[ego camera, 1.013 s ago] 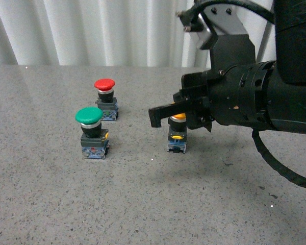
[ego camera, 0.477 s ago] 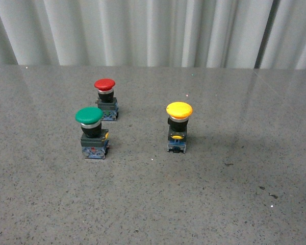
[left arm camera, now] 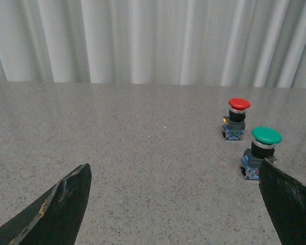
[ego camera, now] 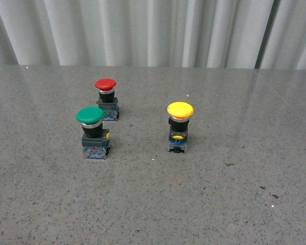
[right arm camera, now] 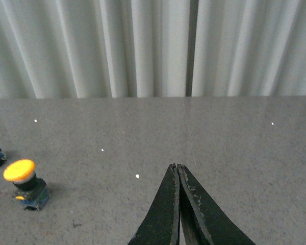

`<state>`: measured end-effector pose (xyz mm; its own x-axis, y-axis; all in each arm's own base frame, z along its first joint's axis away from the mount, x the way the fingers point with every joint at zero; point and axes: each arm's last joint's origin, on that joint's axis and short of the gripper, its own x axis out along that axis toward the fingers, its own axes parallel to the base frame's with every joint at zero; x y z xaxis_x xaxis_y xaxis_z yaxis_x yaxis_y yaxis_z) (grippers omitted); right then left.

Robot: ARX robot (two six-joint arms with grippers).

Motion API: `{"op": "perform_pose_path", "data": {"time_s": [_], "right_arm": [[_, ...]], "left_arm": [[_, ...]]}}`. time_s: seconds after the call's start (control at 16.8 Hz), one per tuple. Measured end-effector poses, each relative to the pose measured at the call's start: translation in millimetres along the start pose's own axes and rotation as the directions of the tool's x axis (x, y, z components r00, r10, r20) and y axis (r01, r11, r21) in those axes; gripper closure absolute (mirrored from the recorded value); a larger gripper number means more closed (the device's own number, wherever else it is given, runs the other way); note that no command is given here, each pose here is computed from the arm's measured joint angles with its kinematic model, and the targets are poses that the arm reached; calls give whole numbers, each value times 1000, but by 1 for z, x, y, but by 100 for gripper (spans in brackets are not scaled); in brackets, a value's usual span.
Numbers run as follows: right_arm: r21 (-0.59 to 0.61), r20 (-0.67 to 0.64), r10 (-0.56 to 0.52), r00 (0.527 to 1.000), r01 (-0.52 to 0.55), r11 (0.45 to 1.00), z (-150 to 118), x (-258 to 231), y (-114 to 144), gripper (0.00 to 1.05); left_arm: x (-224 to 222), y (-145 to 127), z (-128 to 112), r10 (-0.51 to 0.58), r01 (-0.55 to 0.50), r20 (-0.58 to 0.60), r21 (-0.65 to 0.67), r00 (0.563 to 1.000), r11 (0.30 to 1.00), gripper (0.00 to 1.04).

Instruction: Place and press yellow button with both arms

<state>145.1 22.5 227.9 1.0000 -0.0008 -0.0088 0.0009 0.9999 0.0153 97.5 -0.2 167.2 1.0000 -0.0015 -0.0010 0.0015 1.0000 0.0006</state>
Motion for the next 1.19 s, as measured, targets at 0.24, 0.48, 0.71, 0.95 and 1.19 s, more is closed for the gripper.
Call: {"op": "perform_pose_path", "data": {"time_s": [0.24,0.48,0.71,0.95,1.19], "right_arm": [[-4,21,-3,1000,3,1000,-20,-13,-11,103],[-9,15,1,1000,-1,1000,-37,-23,-23,103],[-9,2,1,1000,-1,1000,-49,-29,-23,103],[-9,21,1,1000,-1,1000,-57,-34,-23,103],[-8,-34,3,999,-3,1000,-64,-43,-23,103]], "left_arm": [[0,0,0,0,0,0,0,1000,1000,7],[0,0,0,0,0,0,0,1000,1000,7],[0,0,0,0,0,0,0,1000,1000,7],[0,0,0,0,0,0,0,1000,1000,7],[0,0,0,0,0,0,0,1000,1000,7]]}}
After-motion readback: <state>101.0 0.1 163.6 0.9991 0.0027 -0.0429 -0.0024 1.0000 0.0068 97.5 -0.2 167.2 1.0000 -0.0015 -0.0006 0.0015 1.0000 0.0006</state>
